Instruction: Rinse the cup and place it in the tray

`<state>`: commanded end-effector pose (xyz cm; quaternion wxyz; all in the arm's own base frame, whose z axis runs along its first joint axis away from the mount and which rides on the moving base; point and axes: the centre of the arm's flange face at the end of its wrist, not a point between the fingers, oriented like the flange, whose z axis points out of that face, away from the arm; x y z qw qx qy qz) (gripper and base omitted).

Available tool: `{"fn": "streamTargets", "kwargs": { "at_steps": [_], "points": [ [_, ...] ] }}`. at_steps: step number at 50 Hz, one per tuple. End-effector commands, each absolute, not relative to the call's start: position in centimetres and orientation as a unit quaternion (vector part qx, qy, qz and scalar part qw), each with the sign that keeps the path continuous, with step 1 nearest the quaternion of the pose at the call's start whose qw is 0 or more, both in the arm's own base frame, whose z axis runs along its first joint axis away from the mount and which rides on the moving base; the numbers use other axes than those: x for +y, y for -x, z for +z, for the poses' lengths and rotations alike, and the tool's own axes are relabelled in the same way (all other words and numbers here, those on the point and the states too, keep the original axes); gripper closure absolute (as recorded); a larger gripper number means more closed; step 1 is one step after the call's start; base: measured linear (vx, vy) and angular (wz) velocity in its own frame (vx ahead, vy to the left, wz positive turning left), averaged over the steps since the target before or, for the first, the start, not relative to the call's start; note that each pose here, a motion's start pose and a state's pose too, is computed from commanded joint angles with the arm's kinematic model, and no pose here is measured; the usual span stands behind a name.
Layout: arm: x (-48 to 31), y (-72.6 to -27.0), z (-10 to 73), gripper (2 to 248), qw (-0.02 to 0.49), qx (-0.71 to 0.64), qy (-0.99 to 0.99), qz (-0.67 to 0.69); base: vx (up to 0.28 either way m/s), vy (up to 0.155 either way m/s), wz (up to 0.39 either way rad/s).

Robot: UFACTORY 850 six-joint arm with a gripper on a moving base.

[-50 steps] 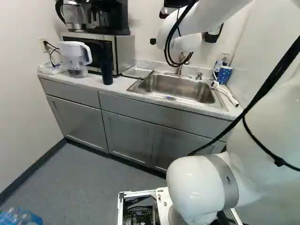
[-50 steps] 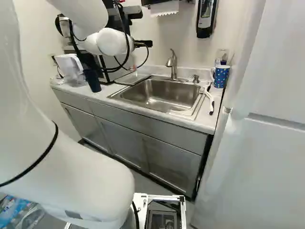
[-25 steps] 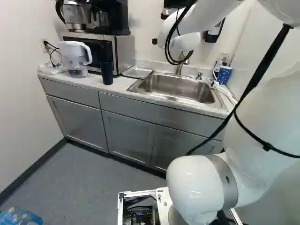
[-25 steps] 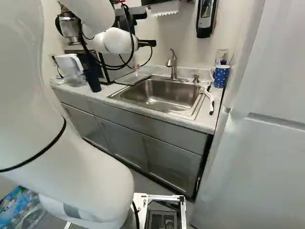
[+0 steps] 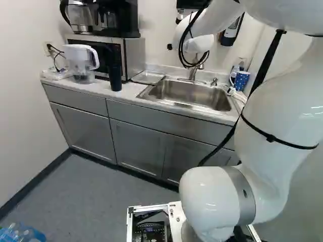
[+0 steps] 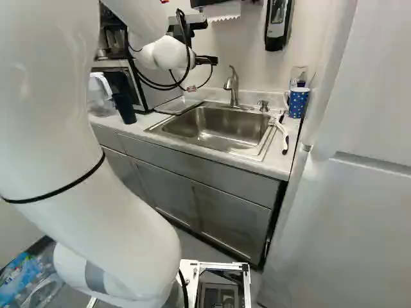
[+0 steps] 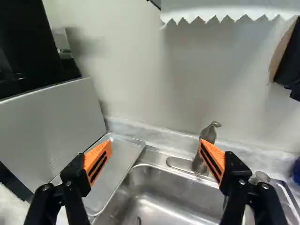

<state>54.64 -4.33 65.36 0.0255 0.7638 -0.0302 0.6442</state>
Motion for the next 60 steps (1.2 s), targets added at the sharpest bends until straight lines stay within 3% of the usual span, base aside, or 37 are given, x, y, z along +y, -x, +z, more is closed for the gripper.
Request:
{"fn": "streamTargets", "kwargs": {
  "at_steps": [60],
  "points": [
    [-10.9, -64.9, 63.4, 3, 0.046, -0.076, -0.797, 0.597, 0.000, 0.000, 0.000]
  ]
}}
